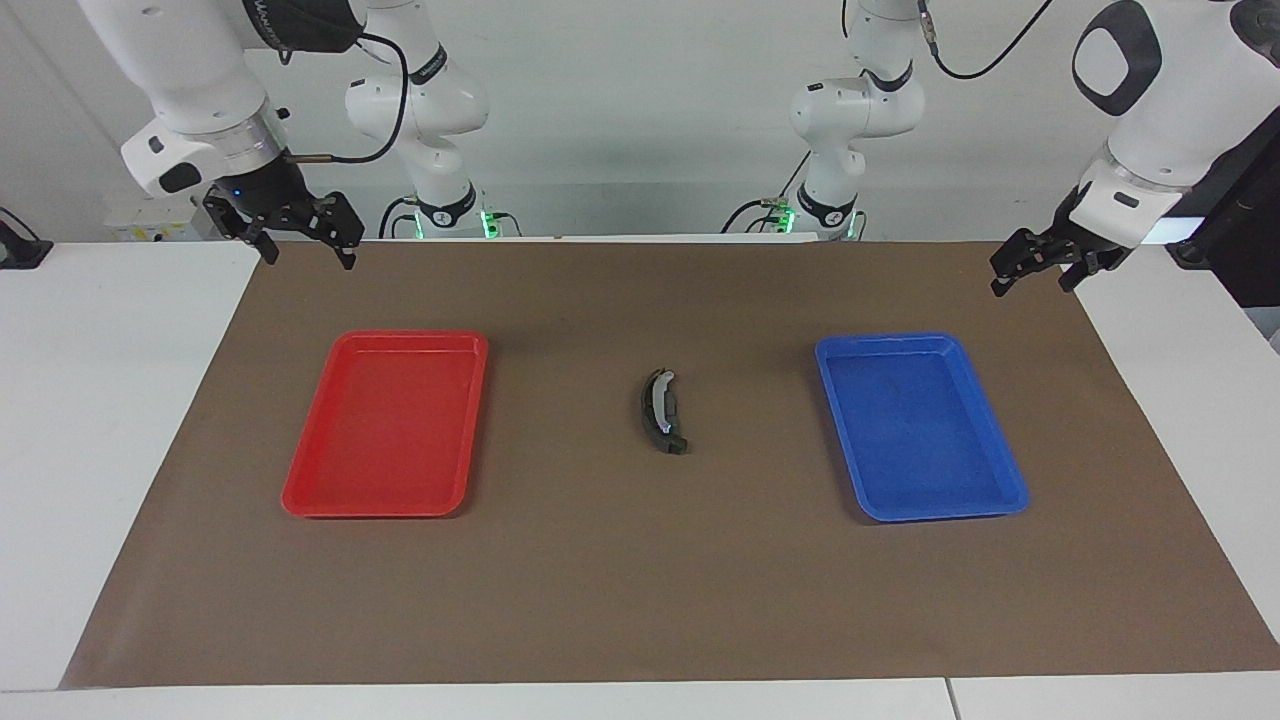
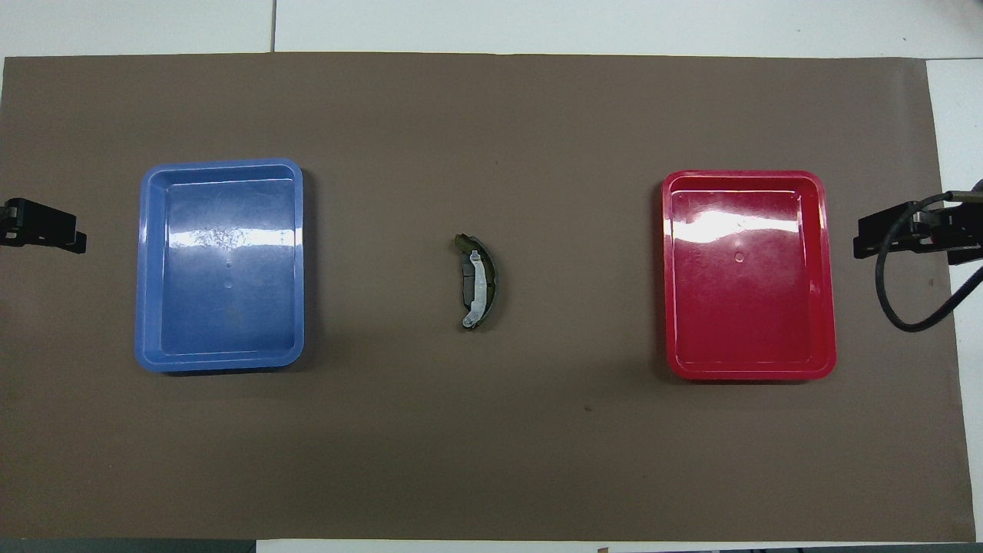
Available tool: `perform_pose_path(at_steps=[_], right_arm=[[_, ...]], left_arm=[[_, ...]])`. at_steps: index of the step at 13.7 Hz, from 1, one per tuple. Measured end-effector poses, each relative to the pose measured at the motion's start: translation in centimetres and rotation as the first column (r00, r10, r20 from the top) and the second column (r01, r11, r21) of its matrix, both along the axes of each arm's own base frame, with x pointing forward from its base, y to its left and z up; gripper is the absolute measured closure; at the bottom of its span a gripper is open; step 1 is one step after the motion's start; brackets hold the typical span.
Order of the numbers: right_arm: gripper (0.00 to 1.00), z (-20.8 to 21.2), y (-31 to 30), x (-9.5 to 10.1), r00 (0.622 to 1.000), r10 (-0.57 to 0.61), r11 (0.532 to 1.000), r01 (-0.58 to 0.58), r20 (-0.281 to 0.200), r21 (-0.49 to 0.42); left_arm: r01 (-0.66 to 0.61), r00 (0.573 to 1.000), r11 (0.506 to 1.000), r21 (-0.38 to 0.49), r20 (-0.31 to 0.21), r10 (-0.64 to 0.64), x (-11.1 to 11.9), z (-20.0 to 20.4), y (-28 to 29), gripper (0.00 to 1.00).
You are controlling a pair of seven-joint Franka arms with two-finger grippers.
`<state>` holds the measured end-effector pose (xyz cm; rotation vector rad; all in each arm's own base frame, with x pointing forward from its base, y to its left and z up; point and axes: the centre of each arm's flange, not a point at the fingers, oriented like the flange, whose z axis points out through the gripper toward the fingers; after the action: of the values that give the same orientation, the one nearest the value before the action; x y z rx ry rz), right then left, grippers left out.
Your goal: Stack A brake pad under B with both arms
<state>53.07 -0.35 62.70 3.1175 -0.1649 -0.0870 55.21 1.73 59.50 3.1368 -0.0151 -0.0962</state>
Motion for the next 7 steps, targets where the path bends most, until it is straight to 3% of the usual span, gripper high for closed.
perform_pose_path(at_steps=[7], right_arm=[[0.0, 0.08, -0.22, 0.05, 1.0, 0.012, 1.0, -0.012, 0.005, 0.0]], left_arm=[[0.0, 1.0, 1.0, 0.0, 0.0, 0.0, 0.0, 0.0, 0.0, 0.0]])
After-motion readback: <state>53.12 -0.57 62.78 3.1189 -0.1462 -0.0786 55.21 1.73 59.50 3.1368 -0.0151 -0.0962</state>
